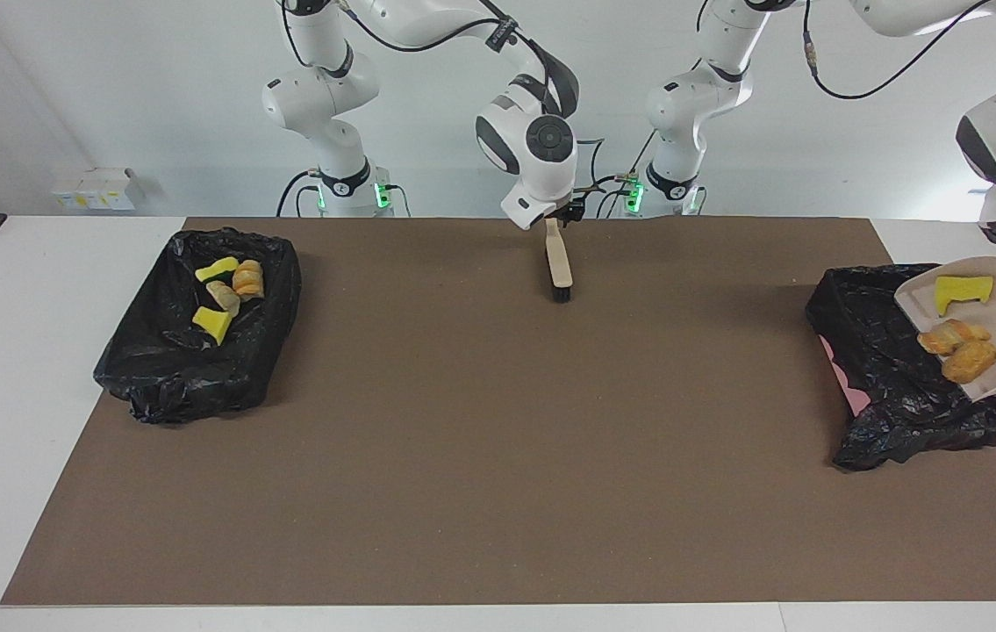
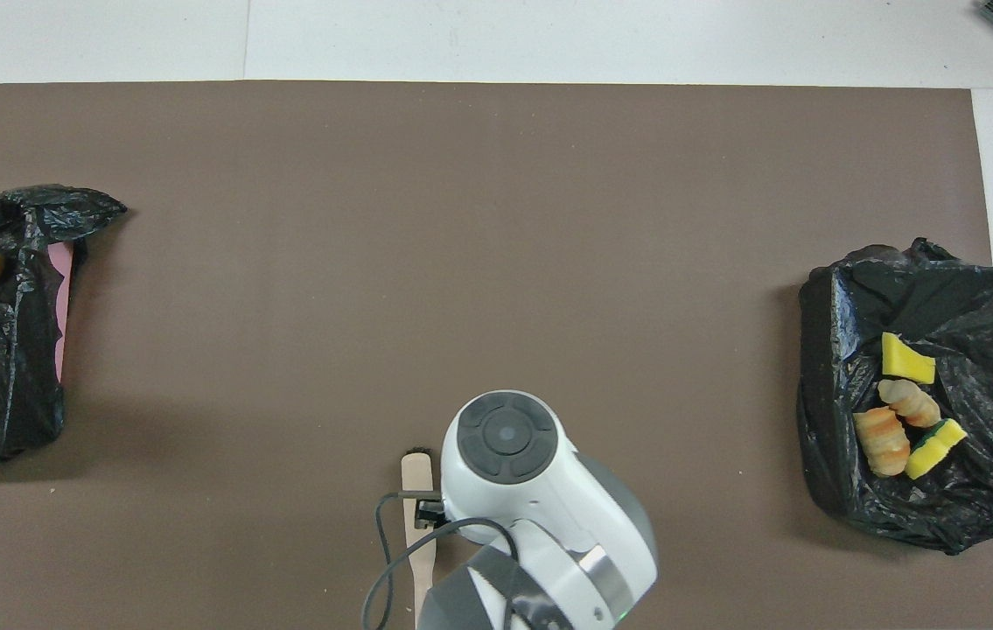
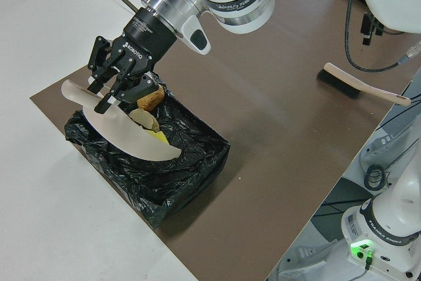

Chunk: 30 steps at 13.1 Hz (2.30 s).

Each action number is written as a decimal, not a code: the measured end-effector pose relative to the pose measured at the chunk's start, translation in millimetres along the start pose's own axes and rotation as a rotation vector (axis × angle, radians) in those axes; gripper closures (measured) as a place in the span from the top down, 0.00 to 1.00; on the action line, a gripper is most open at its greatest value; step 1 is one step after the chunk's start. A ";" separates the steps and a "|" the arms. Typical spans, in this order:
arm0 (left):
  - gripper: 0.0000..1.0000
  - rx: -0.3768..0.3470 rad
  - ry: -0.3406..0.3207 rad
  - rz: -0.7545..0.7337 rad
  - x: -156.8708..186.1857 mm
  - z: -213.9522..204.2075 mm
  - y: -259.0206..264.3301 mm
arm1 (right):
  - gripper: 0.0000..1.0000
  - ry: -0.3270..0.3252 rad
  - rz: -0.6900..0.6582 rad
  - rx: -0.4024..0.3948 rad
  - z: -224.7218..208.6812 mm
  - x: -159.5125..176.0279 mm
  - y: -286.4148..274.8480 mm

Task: Sweep and dump trash in bin

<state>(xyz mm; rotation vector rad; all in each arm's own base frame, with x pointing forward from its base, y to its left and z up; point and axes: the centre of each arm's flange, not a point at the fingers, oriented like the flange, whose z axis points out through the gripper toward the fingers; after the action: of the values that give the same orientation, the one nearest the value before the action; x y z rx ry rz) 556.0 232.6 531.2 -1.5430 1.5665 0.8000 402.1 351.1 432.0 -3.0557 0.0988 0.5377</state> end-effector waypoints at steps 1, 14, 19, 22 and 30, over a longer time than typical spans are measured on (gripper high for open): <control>0.31 0.008 -0.038 0.015 -2.5 -1.4 1.6 | 0.93 -0.001 -0.028 0.001 -21.8 6.5 29.1; 0.31 0.025 -0.346 0.024 16.6 -77.0 -11.9 | 1.00 0.228 -0.173 -0.048 -222.1 49.3 220.7; 0.31 0.050 -0.284 -0.023 31.7 -75.9 -10.3 | 1.00 0.244 -0.110 -0.029 -232.0 61.0 228.2; 0.31 0.052 -0.264 -0.039 73.5 -82.6 -3.9 | 1.00 0.265 -0.060 -0.052 -238.5 61.8 232.4; 0.31 0.048 -0.271 0.015 23.4 -101.2 -7.8 | 1.00 0.286 -0.018 -0.088 -245.2 65.7 248.6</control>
<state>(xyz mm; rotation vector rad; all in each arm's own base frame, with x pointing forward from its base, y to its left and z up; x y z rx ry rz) 554.7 133.1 561.9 -1.3286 1.3895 0.9307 529.8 87.8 633.5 -3.1949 0.0562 0.1038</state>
